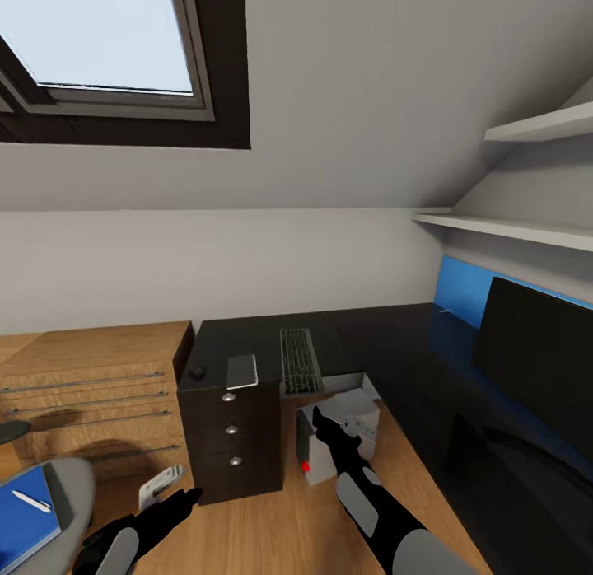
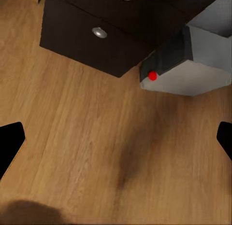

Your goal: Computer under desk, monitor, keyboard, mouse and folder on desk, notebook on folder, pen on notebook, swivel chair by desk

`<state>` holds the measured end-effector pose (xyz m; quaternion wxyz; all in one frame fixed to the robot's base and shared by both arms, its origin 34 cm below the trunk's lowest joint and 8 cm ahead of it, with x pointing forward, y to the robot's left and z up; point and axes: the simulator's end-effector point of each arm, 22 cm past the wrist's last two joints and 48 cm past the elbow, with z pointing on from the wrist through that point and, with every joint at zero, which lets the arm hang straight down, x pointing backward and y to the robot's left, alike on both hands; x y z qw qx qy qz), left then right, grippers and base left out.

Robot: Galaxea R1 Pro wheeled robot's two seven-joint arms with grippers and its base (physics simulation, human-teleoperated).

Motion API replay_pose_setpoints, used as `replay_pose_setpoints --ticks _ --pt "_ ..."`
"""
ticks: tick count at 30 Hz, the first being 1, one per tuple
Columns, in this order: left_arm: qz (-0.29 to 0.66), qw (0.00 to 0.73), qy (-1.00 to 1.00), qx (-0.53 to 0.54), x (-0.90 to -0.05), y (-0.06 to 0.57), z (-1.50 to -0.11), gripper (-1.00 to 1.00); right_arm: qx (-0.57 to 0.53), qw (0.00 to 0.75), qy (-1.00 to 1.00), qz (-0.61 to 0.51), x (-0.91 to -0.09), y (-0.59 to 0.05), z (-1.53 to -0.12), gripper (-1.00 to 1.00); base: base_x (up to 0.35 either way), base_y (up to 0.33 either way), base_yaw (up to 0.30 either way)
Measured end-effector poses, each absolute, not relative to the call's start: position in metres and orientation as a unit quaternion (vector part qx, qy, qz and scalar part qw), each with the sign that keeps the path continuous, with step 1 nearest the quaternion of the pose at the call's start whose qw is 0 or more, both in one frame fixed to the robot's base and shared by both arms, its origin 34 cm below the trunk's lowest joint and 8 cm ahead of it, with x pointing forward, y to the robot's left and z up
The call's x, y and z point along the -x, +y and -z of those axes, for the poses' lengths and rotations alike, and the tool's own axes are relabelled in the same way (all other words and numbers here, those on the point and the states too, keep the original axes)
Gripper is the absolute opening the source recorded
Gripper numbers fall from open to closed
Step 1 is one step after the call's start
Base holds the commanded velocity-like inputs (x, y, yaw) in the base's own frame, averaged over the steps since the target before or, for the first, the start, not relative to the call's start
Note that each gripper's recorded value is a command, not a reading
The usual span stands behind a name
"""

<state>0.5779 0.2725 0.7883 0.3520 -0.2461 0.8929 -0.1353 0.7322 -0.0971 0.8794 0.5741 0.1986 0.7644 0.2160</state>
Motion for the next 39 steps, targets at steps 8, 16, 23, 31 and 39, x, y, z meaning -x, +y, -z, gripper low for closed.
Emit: replay_pose_setpoints --ticks 8,16,23,31,39 --pt "0.118 0.479 0.832 0.252 -0.603 0.293 -0.857 1.00 -0.183 0.579 0.760 -0.233 -0.733 -0.088 -0.885 1.00 0.035 0.014 0.000" --pt "0.109 0.502 0.824 0.240 -0.587 0.292 -0.871 1.00 -0.174 0.581 0.756 -0.245 -0.732 -0.082 -0.888 1.00 0.003 0.001 0.000" --pt "0.114 0.503 0.825 0.231 -0.584 0.283 -0.874 1.00 -0.174 0.581 0.756 -0.246 -0.732 -0.083 -0.888 1.00 0.000 0.000 0.000" --pt "0.119 0.503 0.824 0.230 -0.584 0.277 -0.872 1.00 -0.174 0.581 0.756 -0.246 -0.732 -0.083 -0.885 1.00 0.000 0.000 0.000" --pt "0.124 0.512 0.819 0.228 -0.587 0.275 -0.871 1.00 -0.173 0.582 0.755 -0.246 -0.734 -0.082 -0.876 1.00 0.000 0.000 0.000"
